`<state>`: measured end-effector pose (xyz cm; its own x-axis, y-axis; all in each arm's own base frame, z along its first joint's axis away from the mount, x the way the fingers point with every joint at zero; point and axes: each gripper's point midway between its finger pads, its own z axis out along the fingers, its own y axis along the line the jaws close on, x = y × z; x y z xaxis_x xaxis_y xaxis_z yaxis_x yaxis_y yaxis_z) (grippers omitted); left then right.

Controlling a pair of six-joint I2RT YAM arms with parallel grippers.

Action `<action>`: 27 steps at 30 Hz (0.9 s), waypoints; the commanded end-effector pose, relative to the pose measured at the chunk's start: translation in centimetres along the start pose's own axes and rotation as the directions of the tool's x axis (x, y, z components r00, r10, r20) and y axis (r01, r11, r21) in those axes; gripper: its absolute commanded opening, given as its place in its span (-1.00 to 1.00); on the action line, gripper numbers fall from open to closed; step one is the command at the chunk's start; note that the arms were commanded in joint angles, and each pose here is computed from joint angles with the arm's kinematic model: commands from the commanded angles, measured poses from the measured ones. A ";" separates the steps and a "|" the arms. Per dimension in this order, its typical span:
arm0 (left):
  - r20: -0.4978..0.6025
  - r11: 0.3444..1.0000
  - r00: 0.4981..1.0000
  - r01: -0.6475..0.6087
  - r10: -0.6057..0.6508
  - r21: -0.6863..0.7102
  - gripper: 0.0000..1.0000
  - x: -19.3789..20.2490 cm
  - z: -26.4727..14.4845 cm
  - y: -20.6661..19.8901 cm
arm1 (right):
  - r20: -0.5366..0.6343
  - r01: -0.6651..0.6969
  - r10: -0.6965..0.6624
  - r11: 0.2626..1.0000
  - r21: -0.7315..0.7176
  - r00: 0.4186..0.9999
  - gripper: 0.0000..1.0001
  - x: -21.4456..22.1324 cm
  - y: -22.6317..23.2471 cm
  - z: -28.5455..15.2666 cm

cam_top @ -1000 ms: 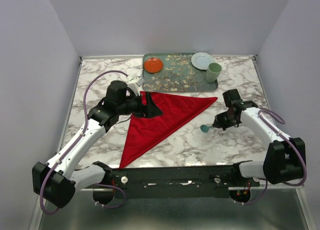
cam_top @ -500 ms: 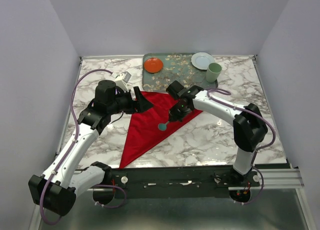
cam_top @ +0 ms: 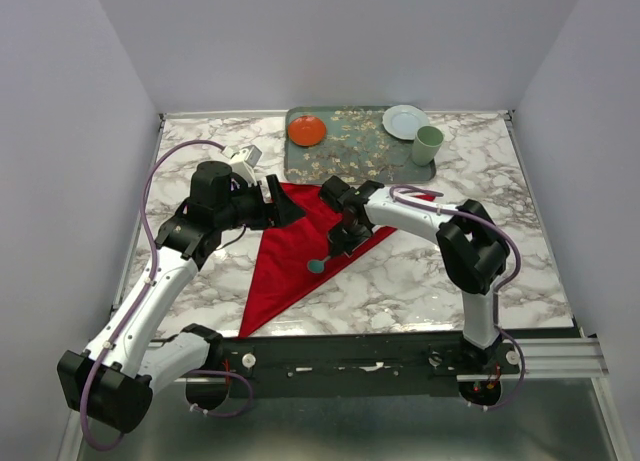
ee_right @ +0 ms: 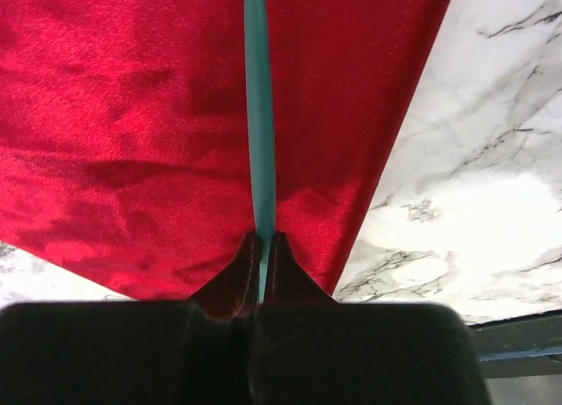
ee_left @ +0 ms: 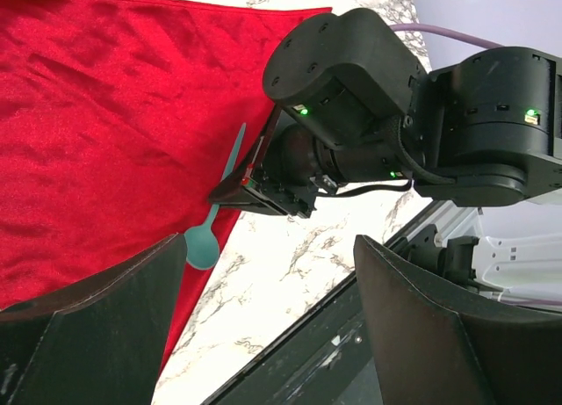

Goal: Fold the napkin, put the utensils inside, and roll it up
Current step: Place the utensil onto the napkin

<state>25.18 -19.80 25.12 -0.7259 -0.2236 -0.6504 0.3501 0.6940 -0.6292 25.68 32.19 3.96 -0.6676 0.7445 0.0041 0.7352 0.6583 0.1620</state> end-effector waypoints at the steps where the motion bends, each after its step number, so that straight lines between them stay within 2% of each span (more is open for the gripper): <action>1: 0.013 1.000 1.000 -0.020 0.020 0.013 0.72 -0.3 -0.6 -0.4 | 0.005 -0.071 0.071 0.996 0.049 0.997 -0.99 0.3 -0.7 0.7; 6: 0.007 1.000 1.000 -0.021 0.021 0.022 0.72 -0.2 -0.6 -0.5 | 0.053 -0.094 0.090 0.993 0.068 0.994 -0.99 -0.1 -1.4 0.1; 14: 0.004 0.999 1.000 -0.024 0.024 0.032 0.72 0.0 -0.6 -0.7 | 0.050 -0.099 0.093 0.987 0.125 0.994 -0.99 0.3 -2.9 0.8; 19: 0.003 0.999 1.000 -0.026 0.026 0.034 0.72 0.1 -0.8 -0.6 | 0.065 -0.108 0.102 0.991 0.085 0.993 -0.99 0.1 -2.3 1.1; 27: 0.006 0.999 1.000 -0.028 0.028 0.035 0.72 0.1 -0.9 -0.7 | 0.056 -0.108 0.102 0.989 0.102 0.993 -0.99 0.5 -2.2 2.1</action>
<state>24.98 -19.79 25.42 -0.7207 -0.2218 -0.6568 0.3608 0.6889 -0.6286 24.03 31.48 2.77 -0.5996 0.8003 -0.0033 0.7975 0.5978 0.0812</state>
